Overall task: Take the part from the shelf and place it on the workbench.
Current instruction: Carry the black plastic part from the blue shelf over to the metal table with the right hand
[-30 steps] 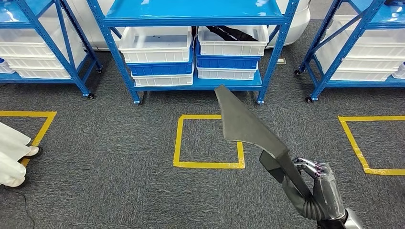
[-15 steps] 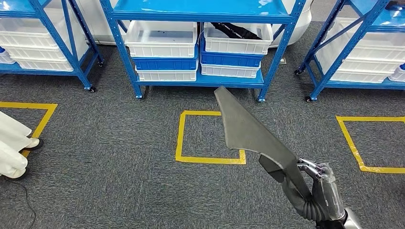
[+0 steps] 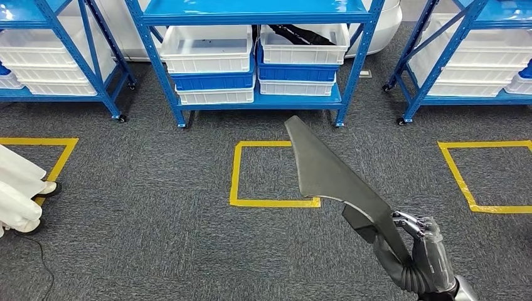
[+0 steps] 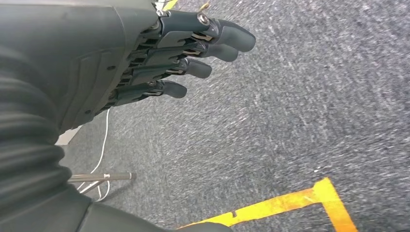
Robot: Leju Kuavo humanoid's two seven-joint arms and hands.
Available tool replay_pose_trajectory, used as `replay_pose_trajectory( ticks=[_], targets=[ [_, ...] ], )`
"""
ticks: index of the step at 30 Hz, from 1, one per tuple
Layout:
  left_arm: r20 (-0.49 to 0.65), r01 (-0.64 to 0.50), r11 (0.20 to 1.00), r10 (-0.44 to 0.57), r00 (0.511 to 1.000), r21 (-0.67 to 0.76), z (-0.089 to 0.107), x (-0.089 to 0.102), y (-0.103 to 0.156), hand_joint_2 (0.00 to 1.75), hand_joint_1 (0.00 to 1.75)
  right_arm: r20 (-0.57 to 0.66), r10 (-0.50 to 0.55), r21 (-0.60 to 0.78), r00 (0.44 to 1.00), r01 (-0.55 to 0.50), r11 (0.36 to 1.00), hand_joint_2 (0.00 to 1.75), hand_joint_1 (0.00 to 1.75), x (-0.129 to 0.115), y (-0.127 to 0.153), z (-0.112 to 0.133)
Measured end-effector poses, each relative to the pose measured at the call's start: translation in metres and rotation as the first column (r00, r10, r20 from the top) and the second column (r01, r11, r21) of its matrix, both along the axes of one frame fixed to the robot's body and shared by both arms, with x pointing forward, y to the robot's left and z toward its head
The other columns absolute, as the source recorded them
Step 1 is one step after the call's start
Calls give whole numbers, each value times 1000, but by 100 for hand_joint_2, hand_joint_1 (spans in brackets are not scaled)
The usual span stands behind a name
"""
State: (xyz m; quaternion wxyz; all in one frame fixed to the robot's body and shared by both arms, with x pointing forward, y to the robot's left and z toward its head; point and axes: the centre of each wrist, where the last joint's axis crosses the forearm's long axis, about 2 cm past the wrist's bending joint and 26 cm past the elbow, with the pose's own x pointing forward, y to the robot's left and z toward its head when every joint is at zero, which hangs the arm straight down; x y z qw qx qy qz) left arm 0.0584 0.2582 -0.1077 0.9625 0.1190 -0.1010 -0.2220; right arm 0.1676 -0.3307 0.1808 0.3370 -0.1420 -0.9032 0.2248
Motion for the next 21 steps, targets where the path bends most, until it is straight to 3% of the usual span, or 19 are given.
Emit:
replay_pose_trajectory(
  ticks=[21],
  targets=[
    [2,-1,1000,1,1000,7,0,1,0,175,0,-2,0,-6,1000,0,1000,175,175,1,0,0]
  ],
)
